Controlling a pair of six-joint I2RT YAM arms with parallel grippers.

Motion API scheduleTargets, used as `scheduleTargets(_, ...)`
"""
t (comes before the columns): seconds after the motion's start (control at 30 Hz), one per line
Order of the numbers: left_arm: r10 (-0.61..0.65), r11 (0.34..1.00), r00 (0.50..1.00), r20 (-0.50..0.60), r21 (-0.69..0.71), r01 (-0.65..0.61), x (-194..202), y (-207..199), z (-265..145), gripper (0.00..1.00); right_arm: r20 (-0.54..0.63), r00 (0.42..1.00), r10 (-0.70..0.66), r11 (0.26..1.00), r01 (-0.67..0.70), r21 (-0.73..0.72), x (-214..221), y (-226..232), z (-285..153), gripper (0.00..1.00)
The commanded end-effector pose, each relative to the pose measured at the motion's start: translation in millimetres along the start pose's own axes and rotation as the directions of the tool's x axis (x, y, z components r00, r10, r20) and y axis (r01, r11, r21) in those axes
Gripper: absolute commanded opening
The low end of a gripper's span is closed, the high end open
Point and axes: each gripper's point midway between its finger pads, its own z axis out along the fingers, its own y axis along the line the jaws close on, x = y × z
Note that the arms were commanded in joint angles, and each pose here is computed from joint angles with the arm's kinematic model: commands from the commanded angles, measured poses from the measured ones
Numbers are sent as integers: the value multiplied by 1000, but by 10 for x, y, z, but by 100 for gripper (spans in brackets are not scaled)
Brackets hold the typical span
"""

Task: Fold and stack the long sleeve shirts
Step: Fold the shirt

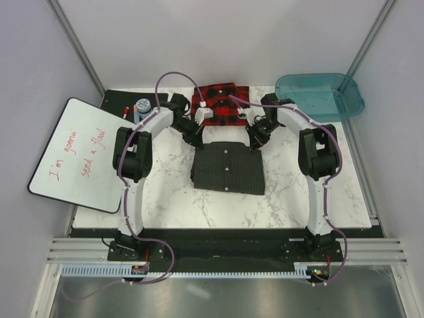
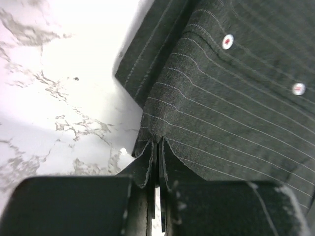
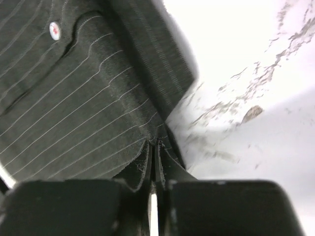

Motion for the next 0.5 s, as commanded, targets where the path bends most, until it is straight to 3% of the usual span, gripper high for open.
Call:
scheduleTargets(0.0, -59, 995, 998, -11, -80, 57, 33, 301, 48, 10, 49, 996, 69, 993, -73, 93, -141, -249, 74, 9)
scheduleTargets(0.03, -67, 993, 998, 0, -95, 67, 17, 361, -10, 13, 59, 994, 91, 992, -96, 84, -170, -225, 66, 13)
scheduleTargets(0.07, -83, 992, 996, 21, -98, 85, -31, 361, -77, 16, 70, 992, 106, 990, -111, 82, -200, -203, 38, 28)
scheduleTargets(0.1, -92, 991, 995, 40, -98, 96, -68, 357, -150, 29, 94, 989, 115, 990, -122, 71, -259, -149, -53, 32)
scheduleTargets(0.2, -69, 991, 986, 153, -101, 85, -400, 168, -610, 42, 184, 964, 192, 978, -202, 41, -362, -26, -407, 57)
scheduleTargets(0.23, -42, 994, 984, 174, -89, 58, -483, 10, -702, 49, 211, 945, 250, 968, -250, -27, -369, 97, -490, 58)
scheduleTargets(0.3, 58, 991, 976, 212, -127, -32, -731, -297, -947, 54, 309, 897, 316, 948, -314, -60, -394, 90, -861, 59)
scheduleTargets(0.4, 144, 984, 974, 178, -131, -122, -864, -707, -826, 54, 394, 791, 468, 883, -438, -169, -216, 122, -1109, 54)
scheduleTargets(0.47, 197, 975, 974, 109, -130, -183, -878, -991, -552, 53, 388, 740, 549, 835, -504, -222, 50, 110, -1093, 47)
